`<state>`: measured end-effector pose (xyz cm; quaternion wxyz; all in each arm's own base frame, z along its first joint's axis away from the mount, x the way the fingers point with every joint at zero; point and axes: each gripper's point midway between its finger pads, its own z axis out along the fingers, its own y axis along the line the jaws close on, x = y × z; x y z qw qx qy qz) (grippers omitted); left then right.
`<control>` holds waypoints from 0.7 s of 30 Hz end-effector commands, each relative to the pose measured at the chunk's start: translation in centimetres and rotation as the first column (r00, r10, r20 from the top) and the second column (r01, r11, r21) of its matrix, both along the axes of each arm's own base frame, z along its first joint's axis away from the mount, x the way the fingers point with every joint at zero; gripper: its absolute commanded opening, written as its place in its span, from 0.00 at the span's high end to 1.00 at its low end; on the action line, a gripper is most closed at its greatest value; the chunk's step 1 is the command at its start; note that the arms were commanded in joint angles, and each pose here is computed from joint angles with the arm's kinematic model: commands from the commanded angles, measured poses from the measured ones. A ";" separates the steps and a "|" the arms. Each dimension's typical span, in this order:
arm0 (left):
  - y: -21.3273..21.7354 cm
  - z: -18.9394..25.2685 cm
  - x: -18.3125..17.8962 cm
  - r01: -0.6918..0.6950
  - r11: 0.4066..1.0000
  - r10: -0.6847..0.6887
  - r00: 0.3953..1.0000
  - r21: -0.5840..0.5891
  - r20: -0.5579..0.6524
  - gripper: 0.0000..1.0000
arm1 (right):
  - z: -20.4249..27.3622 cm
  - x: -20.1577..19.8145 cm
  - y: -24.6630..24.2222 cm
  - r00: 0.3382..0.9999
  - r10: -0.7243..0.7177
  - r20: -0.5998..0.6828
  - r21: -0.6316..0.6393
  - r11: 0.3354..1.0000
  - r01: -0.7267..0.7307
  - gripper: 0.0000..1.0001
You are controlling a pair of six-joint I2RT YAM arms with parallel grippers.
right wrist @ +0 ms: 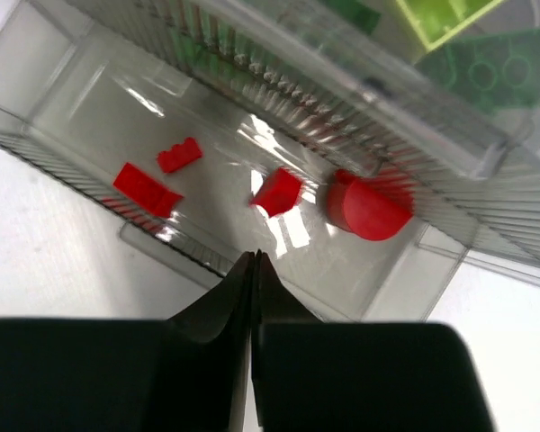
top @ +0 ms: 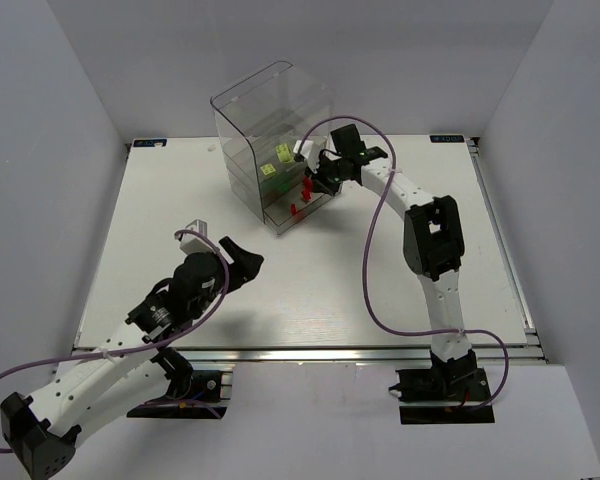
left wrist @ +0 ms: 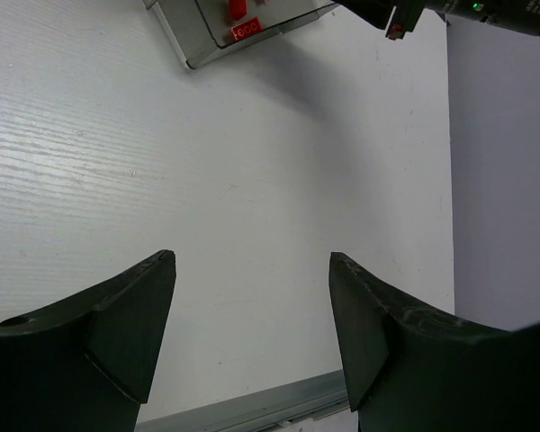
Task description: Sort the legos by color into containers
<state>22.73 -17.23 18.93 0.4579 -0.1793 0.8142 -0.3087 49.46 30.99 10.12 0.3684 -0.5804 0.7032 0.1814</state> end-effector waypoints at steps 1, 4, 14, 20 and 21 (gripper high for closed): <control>-0.3 0.4 0.5 -0.001 1.000 0.001 1.000 0.001 0.010 0.21 | 2.8 -1.9 0.3 0.993 0.108 0.039 0.073 0.991 -0.111 1.00; -0.4 0.0 0.6 0.001 1.000 -0.001 1.000 0.004 0.006 0.22 | 1.8 -6.1 -0.1 0.951 0.306 0.048 0.069 0.949 -0.308 1.00; -0.3 -0.3 0.6 -0.002 1.000 0.002 1.000 0.008 0.004 0.21 | -2.7 -4.6 -0.9 0.945 0.295 0.137 -0.060 0.955 -0.290 1.00; -0.6 -0.7 0.6 0.006 1.000 -0.005 1.000 0.012 -0.016 0.22 | -2.6 1.9 0.0 0.954 0.050 0.295 -0.077 0.997 -0.029 1.00; -0.7 -0.9 0.5 0.012 1.000 -0.012 1.000 0.013 -0.023 0.22 | -2.5 2.2 0.4 0.948 0.021 0.317 -0.076 0.997 0.003 1.00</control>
